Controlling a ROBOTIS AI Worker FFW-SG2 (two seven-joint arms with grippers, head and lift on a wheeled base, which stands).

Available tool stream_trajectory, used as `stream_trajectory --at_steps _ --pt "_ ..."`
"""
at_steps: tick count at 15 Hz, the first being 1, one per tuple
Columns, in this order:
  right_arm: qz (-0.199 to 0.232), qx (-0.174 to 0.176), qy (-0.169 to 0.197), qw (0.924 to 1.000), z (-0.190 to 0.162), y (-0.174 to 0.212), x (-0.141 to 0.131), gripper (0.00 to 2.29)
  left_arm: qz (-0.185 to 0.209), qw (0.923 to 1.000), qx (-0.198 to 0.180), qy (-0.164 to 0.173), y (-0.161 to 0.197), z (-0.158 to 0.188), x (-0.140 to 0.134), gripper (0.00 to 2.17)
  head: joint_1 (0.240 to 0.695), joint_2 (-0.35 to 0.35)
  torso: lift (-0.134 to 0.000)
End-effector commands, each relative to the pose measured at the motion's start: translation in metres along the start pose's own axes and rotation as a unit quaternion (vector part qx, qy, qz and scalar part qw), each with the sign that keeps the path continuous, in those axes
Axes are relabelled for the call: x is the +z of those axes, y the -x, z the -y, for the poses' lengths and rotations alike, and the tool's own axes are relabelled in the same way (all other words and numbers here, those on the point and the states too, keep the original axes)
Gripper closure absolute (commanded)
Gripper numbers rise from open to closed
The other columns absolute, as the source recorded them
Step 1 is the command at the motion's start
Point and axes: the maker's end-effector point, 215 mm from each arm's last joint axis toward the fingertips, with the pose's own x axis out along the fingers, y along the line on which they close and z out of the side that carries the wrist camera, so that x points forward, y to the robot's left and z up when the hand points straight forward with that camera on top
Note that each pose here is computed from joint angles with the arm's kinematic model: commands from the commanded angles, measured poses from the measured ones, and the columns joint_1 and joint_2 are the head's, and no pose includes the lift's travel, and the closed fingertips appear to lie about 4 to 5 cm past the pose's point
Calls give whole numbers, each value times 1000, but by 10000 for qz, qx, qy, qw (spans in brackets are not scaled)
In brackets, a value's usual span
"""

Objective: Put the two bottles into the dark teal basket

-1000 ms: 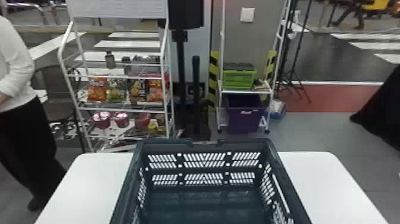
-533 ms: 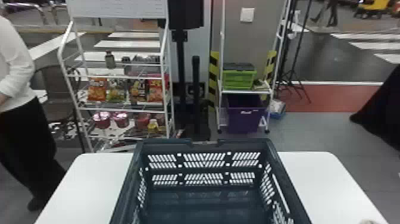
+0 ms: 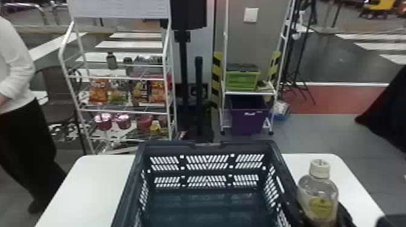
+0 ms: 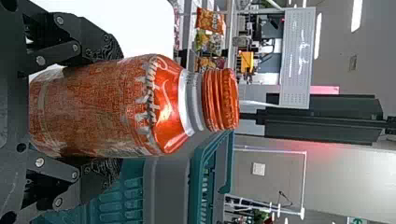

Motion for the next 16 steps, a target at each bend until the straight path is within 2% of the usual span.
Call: stream_trajectory --at_steps 1,2,5,8,12,14,16 --pt "-624 -34 -76 9980 -26 -31 -11 2051 -17 10000 24 63 -1 -5 -10 2145 499 0 0" --pt "-813 9 98 9966 -35 -43 -13 2054 15 9999 -18 112 -2 -5 -13 2145 499 0 0" --pt "-1301 199 303 9908 -58 -77 -25 2054 76 9998 -17 168 -3 -9 -22 2148 499 0 0" --pt "-1793 250 659 9813 -80 -111 -43 2051 81 9998 -15 205 -7 -13 -35 2148 499 0 0" --pt "-2392 354 1104 9640 -92 -146 -75 2047 53 9997 -54 235 -11 -11 -46 2148 499 0 0" --pt "-2841 347 1291 9494 -88 -155 -95 2027 30 9996 -29 267 -12 -14 -49 2148 499 0 0" --pt "-2961 367 1351 9448 -89 -160 -102 1845 51 9996 -8 288 -12 -17 -48 2148 499 0 0"
